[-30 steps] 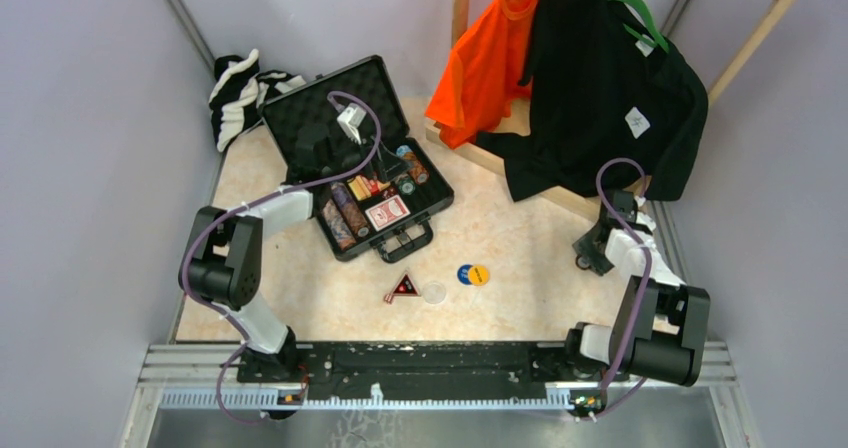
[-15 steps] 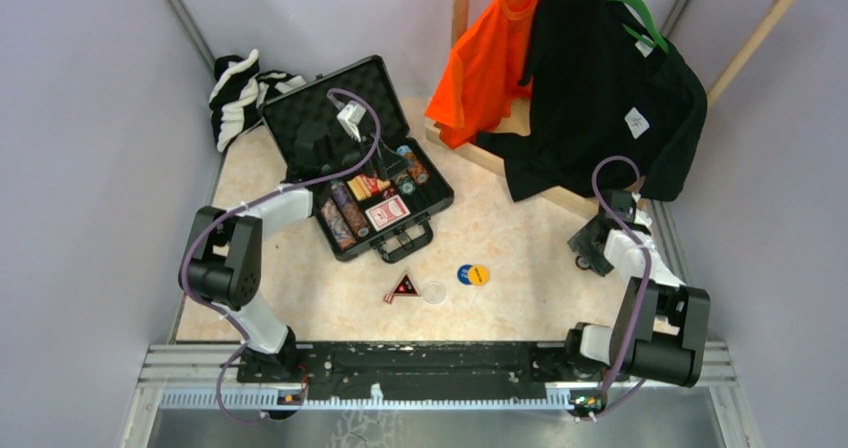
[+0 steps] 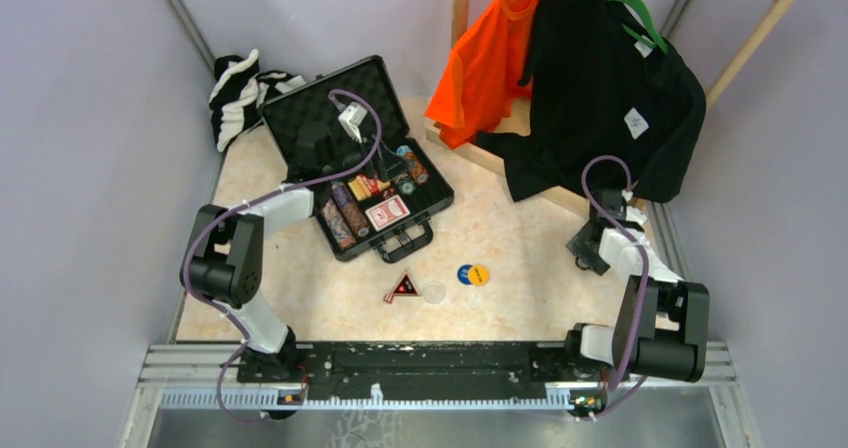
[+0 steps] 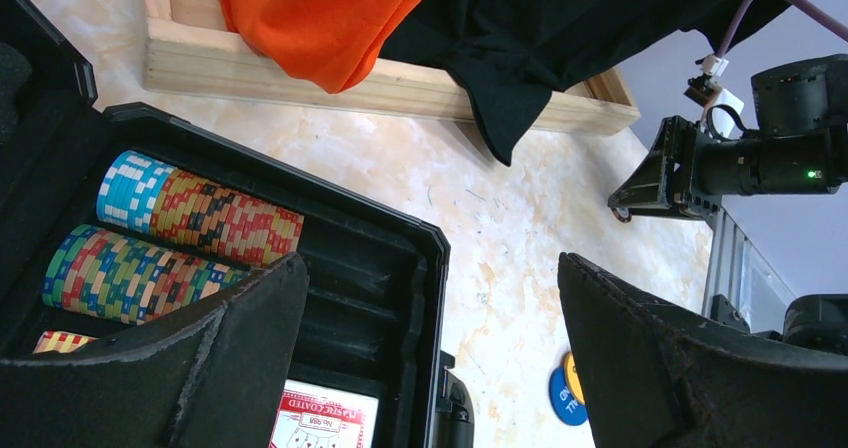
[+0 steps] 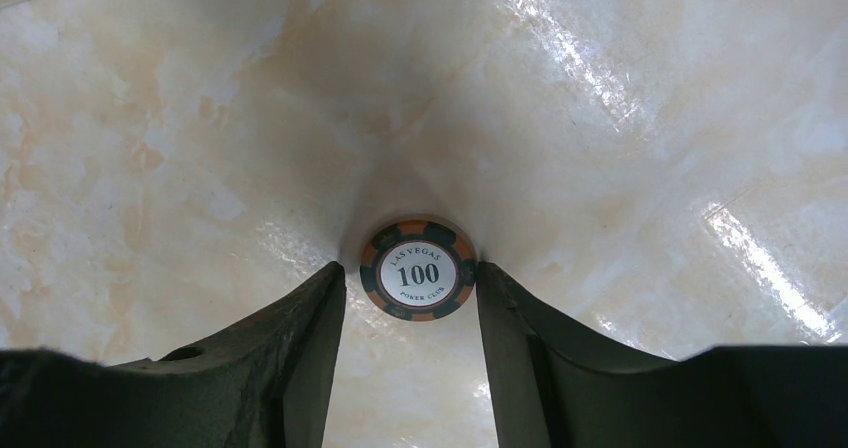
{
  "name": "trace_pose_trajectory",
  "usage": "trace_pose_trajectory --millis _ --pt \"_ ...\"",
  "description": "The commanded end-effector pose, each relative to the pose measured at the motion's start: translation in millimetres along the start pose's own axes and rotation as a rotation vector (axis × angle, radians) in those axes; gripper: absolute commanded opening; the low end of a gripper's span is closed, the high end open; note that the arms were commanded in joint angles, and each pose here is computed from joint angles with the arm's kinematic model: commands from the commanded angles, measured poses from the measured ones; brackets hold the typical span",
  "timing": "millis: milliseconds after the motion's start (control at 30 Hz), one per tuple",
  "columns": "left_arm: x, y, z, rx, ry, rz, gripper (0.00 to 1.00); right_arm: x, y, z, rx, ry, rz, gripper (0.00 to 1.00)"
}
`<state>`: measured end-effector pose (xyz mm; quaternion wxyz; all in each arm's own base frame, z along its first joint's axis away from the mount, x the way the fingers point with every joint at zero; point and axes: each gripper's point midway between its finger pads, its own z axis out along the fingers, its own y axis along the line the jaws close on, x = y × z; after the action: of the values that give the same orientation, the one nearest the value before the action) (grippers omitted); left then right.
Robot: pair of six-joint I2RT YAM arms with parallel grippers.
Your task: Pack up texas hold em set
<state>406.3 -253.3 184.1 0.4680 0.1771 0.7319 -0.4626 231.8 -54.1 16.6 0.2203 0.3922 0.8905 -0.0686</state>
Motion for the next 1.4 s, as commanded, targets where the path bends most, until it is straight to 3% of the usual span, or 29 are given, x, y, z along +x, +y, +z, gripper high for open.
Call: trace_pose_trajectory --millis 0,233,533,1033,1233,1367 --pt "-11.8 -3.8 2.2 0.023 -0.017 0.022 0.99 27.6 -22.7 3.9 0.102 0.098 -0.040 0.52" --pt "-9.8 -2.5 2.2 0.020 -0.012 0.020 0.99 31.1 -27.2 6.9 0.148 0.112 -0.068 0.52" --pt "-9.6 -2.5 1.9 0.030 -0.010 0.011 0.99 31.4 -26.5 4.2 0.147 0.099 -0.072 0.41" --pt "-6.6 -0.2 5.2 0.038 0.009 -0.003 0.99 12.9 -13.0 -18.6 0.078 0.031 -0.065 0.38" --pt "-0.2 1.7 11.9 0.052 0.050 -0.032 0.99 12.7 1.7 -26.7 0.040 0.020 -0.088 0.38" --pt "17.6 0.8 23.7 0.084 0.140 -0.076 0.99 13.0 22.5 -32.9 0.008 0.004 -0.128 0.38"
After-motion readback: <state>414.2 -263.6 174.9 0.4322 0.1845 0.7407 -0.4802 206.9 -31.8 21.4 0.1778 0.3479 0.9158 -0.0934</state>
